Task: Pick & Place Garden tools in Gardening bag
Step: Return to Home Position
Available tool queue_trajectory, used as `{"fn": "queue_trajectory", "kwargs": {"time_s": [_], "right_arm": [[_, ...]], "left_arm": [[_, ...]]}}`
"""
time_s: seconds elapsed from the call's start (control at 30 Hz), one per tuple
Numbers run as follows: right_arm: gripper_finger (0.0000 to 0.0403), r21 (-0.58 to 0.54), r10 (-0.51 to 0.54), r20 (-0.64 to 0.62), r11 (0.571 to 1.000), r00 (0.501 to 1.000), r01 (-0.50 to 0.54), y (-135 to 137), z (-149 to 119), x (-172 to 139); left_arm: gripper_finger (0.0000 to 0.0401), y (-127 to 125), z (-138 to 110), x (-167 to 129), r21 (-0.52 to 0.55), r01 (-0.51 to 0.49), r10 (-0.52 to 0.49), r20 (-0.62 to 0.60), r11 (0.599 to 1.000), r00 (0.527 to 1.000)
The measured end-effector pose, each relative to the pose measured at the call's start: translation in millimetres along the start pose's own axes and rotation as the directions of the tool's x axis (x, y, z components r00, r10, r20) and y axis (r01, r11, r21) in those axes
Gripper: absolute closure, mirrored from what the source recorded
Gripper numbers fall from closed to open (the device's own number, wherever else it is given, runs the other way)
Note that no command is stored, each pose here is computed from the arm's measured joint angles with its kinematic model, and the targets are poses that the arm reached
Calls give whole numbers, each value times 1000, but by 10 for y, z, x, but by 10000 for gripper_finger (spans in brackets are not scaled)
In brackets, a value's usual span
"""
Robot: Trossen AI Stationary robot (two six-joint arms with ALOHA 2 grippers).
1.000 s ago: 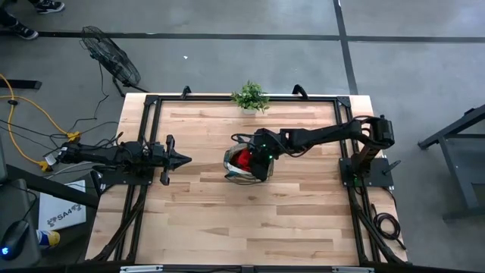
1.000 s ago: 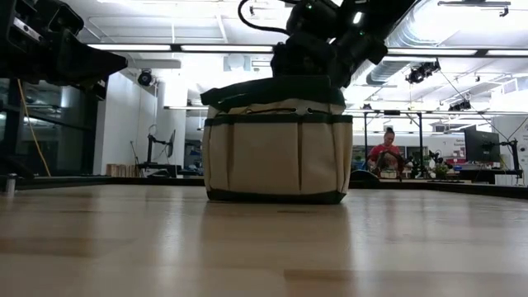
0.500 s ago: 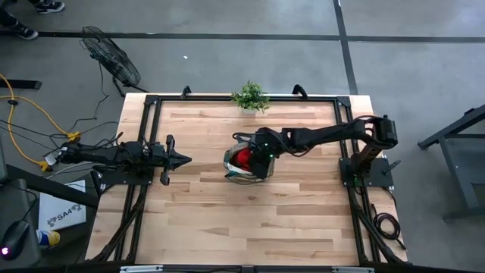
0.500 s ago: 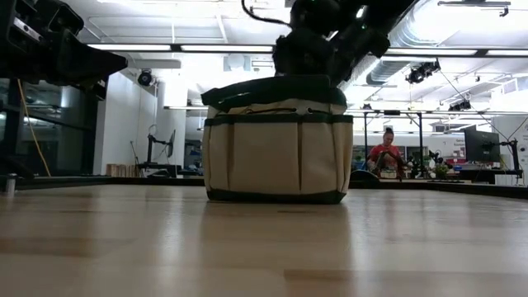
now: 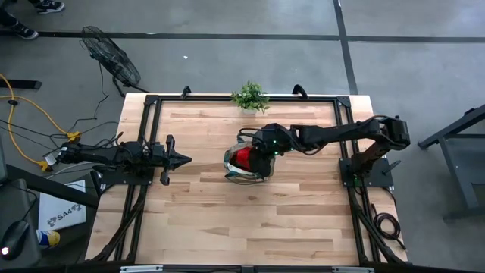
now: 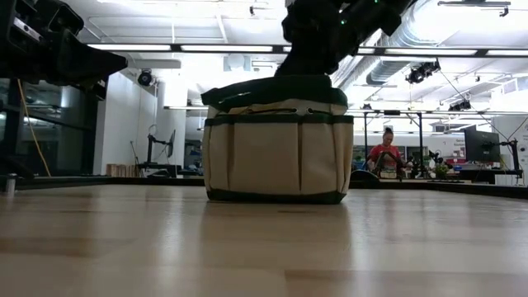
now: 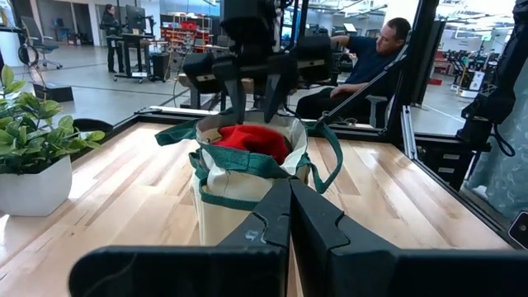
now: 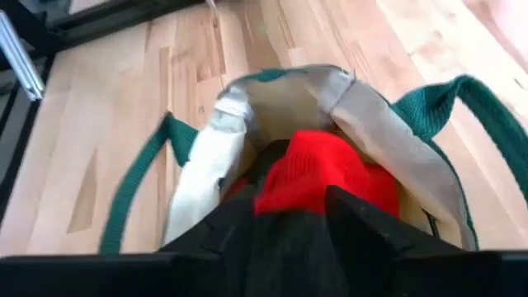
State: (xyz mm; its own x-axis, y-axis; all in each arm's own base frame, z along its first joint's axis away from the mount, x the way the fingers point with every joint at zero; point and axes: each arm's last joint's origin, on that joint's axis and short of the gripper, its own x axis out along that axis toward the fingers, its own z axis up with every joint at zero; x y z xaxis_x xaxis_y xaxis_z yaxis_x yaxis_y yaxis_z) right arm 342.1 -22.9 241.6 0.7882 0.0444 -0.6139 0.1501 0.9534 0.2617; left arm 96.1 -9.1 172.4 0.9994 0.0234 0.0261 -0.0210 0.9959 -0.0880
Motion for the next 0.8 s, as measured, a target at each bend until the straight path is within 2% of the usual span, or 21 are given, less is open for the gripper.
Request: {"fn": "queue_trajectory", "kwargs": {"time_s": [0.17,0.3,0.43,0.6,0.7,0.8], "right_arm": [[239,-4,2,-1,1000,1000,-2,12,6,-36],[237,9,-4,5,1000,1000,4,25,26,-128],[244,47,-79,31,996,996,78,40,59,-316],[252,14,-148,66,989,987,148,182,60,-608],[256,-33,-163,99,985,982,167,274,-16,-702],[258,-55,-129,164,989,978,140,321,-179,-738]], "left_arm": [[401,0,0,0,0,0,0,0,1000,1000],[401,0,-1,0,0,0,0,0,1000,1000],[401,0,0,0,0,0,0,0,1000,1000],[401,0,0,0,0,0,0,0,1000,1000],[401,0,0,0,0,0,0,0,1000,1000],[401,0,0,0,0,0,0,0,1000,1000]]}}
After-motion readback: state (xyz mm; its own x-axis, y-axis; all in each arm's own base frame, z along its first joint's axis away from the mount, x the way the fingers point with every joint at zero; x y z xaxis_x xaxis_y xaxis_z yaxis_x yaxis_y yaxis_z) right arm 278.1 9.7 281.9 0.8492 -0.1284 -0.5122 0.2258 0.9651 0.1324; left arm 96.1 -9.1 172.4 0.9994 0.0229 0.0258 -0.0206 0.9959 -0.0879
